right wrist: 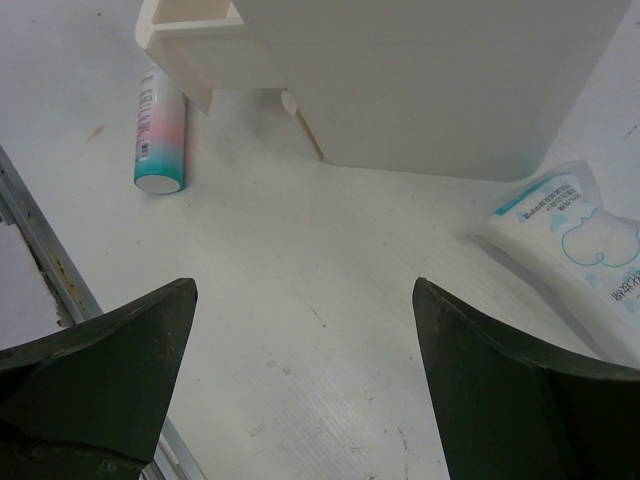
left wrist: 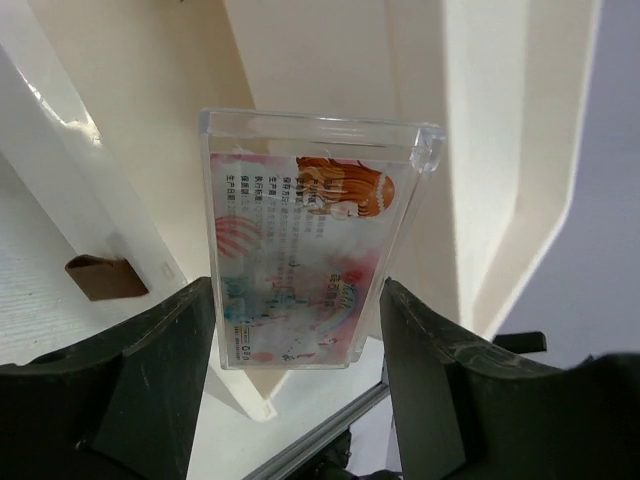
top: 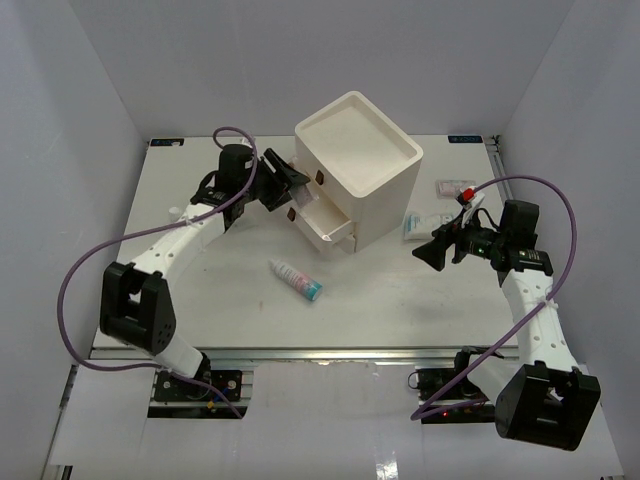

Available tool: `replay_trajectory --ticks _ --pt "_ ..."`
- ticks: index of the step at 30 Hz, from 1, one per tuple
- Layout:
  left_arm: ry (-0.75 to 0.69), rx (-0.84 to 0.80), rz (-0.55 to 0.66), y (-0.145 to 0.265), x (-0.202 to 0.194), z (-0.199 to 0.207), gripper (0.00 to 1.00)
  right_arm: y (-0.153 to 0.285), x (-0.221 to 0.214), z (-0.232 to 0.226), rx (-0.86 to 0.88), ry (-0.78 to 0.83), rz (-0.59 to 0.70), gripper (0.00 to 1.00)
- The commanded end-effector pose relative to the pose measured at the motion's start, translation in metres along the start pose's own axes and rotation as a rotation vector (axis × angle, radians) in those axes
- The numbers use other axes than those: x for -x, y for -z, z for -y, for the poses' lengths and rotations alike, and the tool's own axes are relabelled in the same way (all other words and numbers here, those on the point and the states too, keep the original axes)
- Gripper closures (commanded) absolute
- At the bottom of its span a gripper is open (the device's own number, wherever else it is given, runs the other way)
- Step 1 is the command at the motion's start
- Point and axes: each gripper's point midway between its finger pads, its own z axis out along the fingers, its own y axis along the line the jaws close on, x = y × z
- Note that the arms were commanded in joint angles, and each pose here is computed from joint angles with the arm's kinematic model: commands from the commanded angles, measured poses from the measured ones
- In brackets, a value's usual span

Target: Organize the makeup

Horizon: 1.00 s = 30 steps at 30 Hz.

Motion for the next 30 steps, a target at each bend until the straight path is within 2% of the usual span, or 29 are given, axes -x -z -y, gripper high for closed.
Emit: replay_trajectory --ticks 1,4,7,8,13,19,21,27,30 --pt "-0.008 -0.039 0.03 -0.019 0.017 0.031 0.37 0.0 0.004 0.004 -0.008 0.034 0.016 0.05" --pt "0.002 -0.015 0.022 -0.031 0.018 0.028 0.17 0.0 0.004 0.004 -0.011 0.037 0.016 0.05" --pt "0.002 -0.001 0.033 -0.031 0.019 0.026 0.03 0.001 0.006 0.003 -0.012 0.042 0.019 0.05" --pt "0.001 0.002 0.036 -0.029 0.019 0.025 0.02 0.001 0.006 0.003 -0.012 0.042 0.019 0.05" --pt "-0.016 -0.004 0.039 -0.019 0.017 0.027 0.02 0.001 0.005 0.004 -0.013 0.042 0.017 0.05" --pt "-0.115 -0.038 0.066 0.009 0.017 0.036 0.02 0.001 0.002 0.011 -0.04 0.041 0.005 0.05" --pt "-0.182 -0.071 0.085 0.025 0.018 0.045 0.02 0.001 0.0 0.016 -0.062 0.035 -0.003 0.05" --pt "-0.448 -0.205 0.088 0.077 -0.015 0.036 0.02 -0.001 -0.006 0.045 -0.166 -0.017 -0.045 0.04" --pt "-0.547 -0.233 0.122 0.108 -0.026 0.028 0.04 0.001 0.012 0.071 -0.277 -0.075 -0.04 0.03"
